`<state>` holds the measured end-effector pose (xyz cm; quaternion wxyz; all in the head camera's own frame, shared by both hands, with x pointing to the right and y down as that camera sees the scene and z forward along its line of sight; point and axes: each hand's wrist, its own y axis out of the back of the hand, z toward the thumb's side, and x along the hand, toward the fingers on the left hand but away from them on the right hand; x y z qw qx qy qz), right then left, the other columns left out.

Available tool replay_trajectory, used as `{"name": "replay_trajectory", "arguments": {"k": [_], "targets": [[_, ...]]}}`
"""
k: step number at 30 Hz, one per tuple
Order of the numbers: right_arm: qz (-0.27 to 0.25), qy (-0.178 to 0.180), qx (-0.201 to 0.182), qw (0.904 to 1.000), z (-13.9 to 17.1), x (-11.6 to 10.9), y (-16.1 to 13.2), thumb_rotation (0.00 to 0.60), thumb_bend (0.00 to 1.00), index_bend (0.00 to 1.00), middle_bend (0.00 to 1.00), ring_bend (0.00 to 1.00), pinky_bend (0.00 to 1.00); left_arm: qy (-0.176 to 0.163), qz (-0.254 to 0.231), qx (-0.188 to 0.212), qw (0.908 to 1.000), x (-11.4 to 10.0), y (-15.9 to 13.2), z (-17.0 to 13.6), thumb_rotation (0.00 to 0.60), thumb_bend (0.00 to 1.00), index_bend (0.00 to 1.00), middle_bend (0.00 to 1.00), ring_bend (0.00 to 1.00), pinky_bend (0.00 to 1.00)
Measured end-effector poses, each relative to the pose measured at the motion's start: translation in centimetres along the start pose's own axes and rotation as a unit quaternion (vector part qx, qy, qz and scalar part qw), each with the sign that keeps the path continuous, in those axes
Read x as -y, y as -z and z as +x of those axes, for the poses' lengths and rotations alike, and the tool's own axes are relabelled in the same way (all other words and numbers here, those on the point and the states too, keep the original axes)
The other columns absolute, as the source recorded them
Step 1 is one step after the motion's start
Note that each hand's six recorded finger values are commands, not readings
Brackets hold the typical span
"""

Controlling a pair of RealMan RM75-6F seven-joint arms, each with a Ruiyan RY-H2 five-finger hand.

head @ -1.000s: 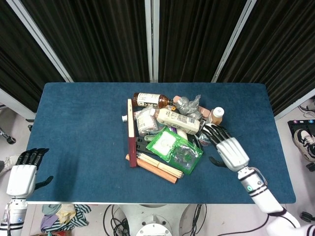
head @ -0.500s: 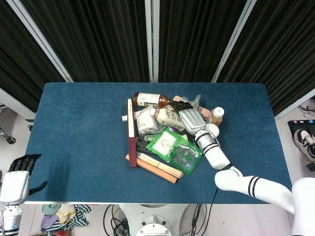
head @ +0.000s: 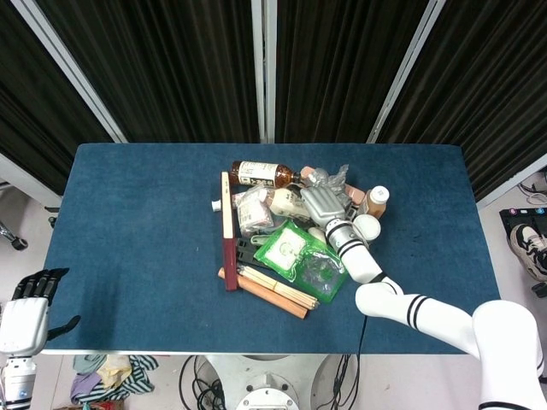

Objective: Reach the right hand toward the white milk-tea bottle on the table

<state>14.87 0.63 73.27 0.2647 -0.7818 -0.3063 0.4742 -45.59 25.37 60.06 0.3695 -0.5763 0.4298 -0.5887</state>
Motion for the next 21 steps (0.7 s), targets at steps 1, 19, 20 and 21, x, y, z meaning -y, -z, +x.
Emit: {"name": "replay_trajectory", "arguments": {"k": [1,19,20,21], "targets": [[-0.005,0.007,-0.011,0.9999,0.2,-0.3,-0.4,0.6,0.48,0.59,0.55,0.49,0.53,-0.001,0.0,0.0,1.0,0.0,0.0,0.0,0.6,0.09,0.18,0.2,0.16,0.19],[-0.058,0.002,-0.276,0.9593,5.6,1.0,-16.4,0.6,0.48,0.6,0.55,0.49,0.54,-0.006,0.002,0.003,1.0,-0.4,-0.5,-0.4,0.6,0.09,0.18,0.2,0.16,0.19],[-0.06,0.001,-0.283,0.9573,5.6,1.3,-17.1,0.6,0.48,0.6,0.55,0.49,0.54,-0.007,0.002,0.002,1.0,-0.4,-0.4,-0.5,0.6,0.09,0.18,0.2,0.16,0.19],[-0.062,0.0,-0.289,0.9554,5.7,1.5,-17.8,0.6,0.48,0.6,0.55,0.49,0.54,-0.007,0.002,0.001,1.0,-0.4,-0.4,-0.6,0.6,0.09,0.18,0.2,0.16,0.19]]}}
